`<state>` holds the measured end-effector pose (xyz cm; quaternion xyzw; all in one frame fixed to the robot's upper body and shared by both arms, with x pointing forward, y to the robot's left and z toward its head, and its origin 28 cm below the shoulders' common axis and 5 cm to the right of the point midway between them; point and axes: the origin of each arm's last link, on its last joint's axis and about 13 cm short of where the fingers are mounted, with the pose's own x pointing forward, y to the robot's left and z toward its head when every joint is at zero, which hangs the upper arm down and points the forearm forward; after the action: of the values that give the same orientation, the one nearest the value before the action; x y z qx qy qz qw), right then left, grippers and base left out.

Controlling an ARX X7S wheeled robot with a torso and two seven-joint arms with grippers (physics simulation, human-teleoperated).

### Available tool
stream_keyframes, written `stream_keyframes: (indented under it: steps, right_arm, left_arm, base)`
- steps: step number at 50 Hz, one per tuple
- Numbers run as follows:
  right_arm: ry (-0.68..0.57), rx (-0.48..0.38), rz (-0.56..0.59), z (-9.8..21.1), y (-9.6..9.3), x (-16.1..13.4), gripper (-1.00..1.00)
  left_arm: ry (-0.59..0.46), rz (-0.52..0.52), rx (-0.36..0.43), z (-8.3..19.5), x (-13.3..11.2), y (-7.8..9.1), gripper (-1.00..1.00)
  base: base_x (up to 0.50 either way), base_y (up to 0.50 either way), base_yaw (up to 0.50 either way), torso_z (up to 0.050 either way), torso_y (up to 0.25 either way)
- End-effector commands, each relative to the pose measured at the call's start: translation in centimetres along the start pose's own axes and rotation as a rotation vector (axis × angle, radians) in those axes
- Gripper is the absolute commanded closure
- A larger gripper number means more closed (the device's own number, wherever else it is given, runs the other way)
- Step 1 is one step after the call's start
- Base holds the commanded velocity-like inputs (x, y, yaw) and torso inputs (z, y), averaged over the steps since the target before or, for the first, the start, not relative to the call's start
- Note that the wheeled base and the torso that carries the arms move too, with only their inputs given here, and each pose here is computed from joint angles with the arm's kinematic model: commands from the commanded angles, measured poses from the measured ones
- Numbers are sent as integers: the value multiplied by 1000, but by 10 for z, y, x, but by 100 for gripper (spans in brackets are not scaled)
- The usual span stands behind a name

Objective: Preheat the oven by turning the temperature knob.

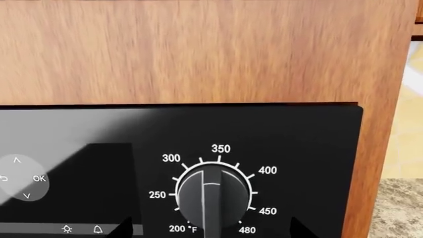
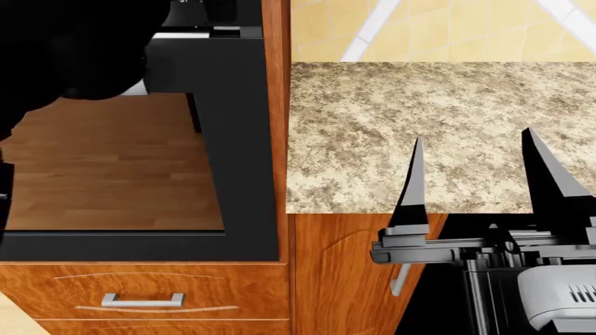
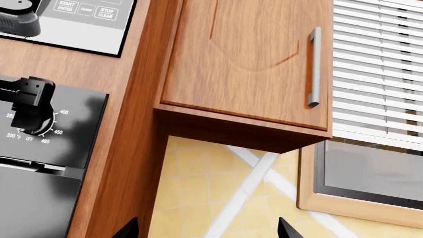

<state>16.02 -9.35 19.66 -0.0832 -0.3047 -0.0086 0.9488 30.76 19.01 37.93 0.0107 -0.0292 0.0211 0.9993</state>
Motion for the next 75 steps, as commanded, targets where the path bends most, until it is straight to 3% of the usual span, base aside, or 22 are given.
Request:
stream_keyframes:
  steps: [1, 73, 74, 75]
  right_arm:
    - [-1, 0, -1, 0, 0, 0, -100]
    - [5, 0, 4, 0, 1, 0, -100]
    - [5, 1, 4, 0, 1, 0, -100]
    - [6, 1, 4, 0, 1, 0, -100]
  left_arm:
    - [18, 8, -1, -4, 7, -1, -100]
    - [13, 10, -6, -7, 16, -2, -100]
    - [15, 9, -7, -8, 16, -2, 100]
    - [12, 9, -5, -8, 16, -2, 100]
  base:
    - [0, 0, 0, 0, 0]
    - [0, 0, 0, 0, 0]
    - [0, 0, 0, 0, 0]
    - [0, 0, 0, 0, 0]
